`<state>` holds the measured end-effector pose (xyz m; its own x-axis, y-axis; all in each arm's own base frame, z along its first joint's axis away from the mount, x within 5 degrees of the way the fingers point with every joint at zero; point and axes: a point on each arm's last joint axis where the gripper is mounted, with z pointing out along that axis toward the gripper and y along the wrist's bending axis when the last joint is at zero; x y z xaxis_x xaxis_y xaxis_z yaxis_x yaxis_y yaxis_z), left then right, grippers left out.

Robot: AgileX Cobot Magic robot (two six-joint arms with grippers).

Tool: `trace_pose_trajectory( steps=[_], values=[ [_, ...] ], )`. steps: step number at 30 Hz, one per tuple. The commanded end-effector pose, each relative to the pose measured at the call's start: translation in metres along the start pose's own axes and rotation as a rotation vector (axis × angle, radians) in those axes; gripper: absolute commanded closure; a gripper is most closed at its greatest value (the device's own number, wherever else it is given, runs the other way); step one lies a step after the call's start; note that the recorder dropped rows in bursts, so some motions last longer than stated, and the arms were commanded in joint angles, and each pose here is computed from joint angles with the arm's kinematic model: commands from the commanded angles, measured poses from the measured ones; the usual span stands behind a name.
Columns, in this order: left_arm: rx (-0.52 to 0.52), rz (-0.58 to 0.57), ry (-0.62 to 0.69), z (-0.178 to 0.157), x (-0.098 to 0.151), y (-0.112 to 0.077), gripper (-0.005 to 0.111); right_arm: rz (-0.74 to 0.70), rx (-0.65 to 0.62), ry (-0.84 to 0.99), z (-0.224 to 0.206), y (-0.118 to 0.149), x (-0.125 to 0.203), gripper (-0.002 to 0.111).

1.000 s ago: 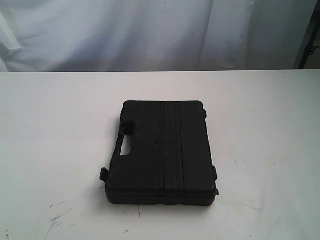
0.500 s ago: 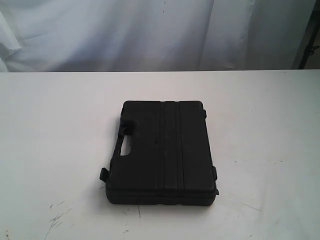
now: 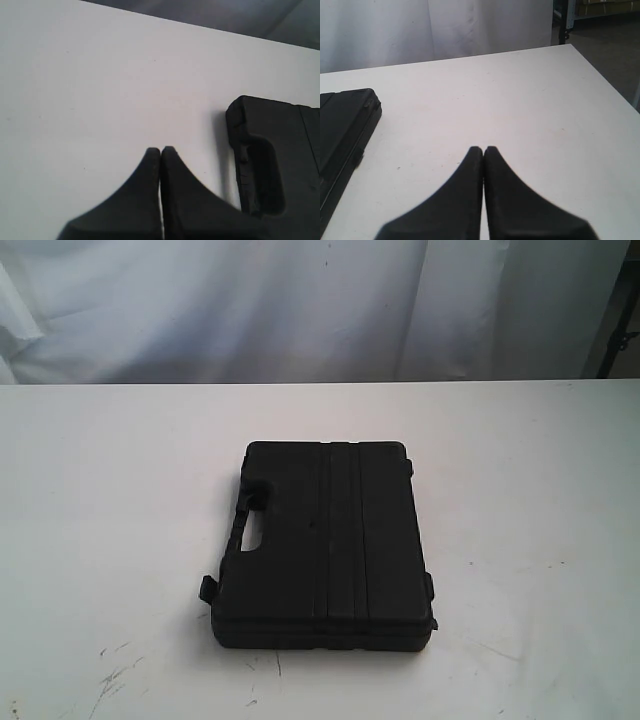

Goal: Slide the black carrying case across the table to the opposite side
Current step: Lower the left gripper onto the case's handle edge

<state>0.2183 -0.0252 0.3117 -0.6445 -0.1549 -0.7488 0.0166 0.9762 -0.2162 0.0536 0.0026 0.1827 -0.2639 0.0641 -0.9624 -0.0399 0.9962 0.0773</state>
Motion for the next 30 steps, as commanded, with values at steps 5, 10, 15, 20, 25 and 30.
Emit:
trace_pose_trajectory(
  steps=[5, 10, 15, 20, 25, 30],
  values=[
    [0.106, 0.109, 0.170, 0.024, -0.033, -0.045, 0.107, 0.000, 0.002, 0.000, 0.000, 0.000, 0.001, 0.108],
    [0.130, 0.133, 0.316, 0.057, -0.036, -0.068, 0.107, 0.000, 0.002, 0.000, 0.000, 0.000, 0.001, 0.108],
    [0.131, 0.138, 0.425, 0.091, -0.031, -0.084, 0.107, 0.000, 0.002, 0.000, 0.000, 0.000, 0.001, 0.108],
    [0.129, 0.159, 0.505, 0.125, -0.019, -0.097, 0.106, 0.000, 0.002, 0.000, 0.000, 0.000, 0.001, 0.108],
    [0.094, 0.121, 0.590, 0.153, -0.014, -0.100, 0.092, 0.000, 0.002, 0.000, 0.000, 0.000, 0.001, 0.108],
    [0.085, 0.112, 0.654, 0.177, -0.008, -0.103, 0.076, 0.000, 0.002, 0.000, 0.000, 0.000, 0.001, 0.108]
  ],
)
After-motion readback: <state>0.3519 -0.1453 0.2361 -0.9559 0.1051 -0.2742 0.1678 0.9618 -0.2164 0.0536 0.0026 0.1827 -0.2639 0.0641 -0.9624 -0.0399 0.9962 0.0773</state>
